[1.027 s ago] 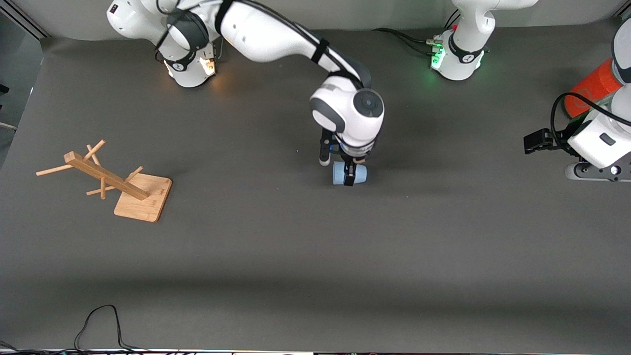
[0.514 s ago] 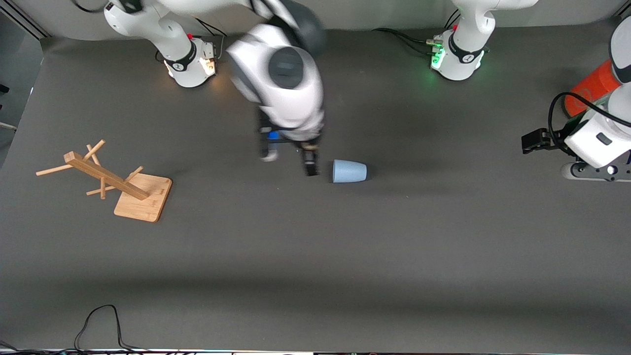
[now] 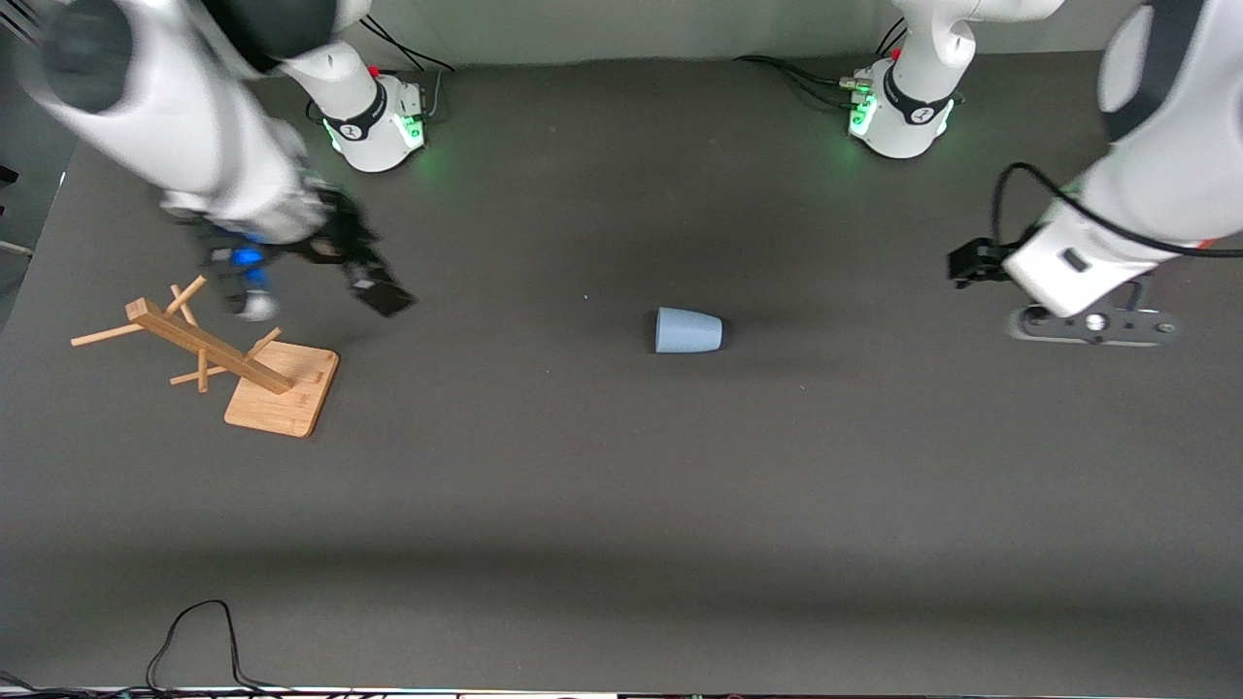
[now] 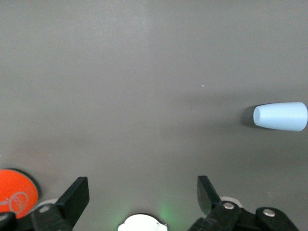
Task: Rotate and upright cup with both arms
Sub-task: 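Withdraw the right gripper while the left gripper reaches the lying cup, then grasp the lying blue cup with the left gripper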
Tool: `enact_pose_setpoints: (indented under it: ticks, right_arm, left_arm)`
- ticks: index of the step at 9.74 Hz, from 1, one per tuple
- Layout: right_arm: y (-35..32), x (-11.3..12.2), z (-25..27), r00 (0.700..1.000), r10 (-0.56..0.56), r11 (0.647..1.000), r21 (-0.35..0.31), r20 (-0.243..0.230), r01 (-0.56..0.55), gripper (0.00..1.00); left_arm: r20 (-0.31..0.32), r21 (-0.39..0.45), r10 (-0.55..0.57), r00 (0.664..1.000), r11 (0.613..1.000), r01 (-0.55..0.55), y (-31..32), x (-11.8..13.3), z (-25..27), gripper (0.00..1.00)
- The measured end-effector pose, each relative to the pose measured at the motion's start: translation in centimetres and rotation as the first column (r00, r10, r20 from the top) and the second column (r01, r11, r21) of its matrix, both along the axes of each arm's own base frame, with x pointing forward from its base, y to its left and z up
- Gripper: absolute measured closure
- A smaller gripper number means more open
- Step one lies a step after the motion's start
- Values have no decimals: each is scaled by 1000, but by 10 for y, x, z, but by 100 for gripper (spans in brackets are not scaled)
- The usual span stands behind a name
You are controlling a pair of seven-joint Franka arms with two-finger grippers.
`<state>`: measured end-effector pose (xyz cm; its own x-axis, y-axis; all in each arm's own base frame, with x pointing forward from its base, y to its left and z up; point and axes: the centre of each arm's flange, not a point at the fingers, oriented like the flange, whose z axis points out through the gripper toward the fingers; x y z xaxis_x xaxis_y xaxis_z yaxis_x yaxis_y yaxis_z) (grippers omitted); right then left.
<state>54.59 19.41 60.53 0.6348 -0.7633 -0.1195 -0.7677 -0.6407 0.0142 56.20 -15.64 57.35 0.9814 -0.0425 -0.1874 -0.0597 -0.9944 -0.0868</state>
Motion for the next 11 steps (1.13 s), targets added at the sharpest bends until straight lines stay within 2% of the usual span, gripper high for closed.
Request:
enact_pose_setpoints:
  ticks: [1, 2, 4, 6, 7, 9, 11]
  right_arm:
    - [-38, 1, 7, 994, 109, 994, 12, 22, -109, 0]
    - [-71, 1, 11, 974, 223, 975, 7, 42, -223, 0]
    - [-126, 4, 15, 899, 432, 902, -19, 68, -432, 0]
    - [-170, 10, 15, 808, 582, 813, -34, 92, -581, 0]
    - [-191, 12, 15, 772, 626, 779, -44, 108, -625, 0]
    - [-216, 15, 11, 736, 667, 744, -57, 121, -665, 0]
    - [-219, 16, 9, 722, 680, 732, -62, 126, -678, 0]
  left_arm:
    - [-3, 34, 23, 1000, 999, -23, -34, -3, -5, 0]
    - [-1, 71, 41, 999, 997, -41, -73, -8, -12, 0]
    - [33, 145, 67, 997, 987, -71, -166, -20, -29, 0]
    - [74, 247, 15, 997, 968, -33, -253, -38, -68, 0]
    - [85, 309, -51, 995, 951, 22, -292, -54, -97, 0]
    - [57, 382, -158, 986, 916, 125, -343, -78, -163, 0]
    - [-20, 406, -312, 950, 866, 292, -354, -70, -223, 0]
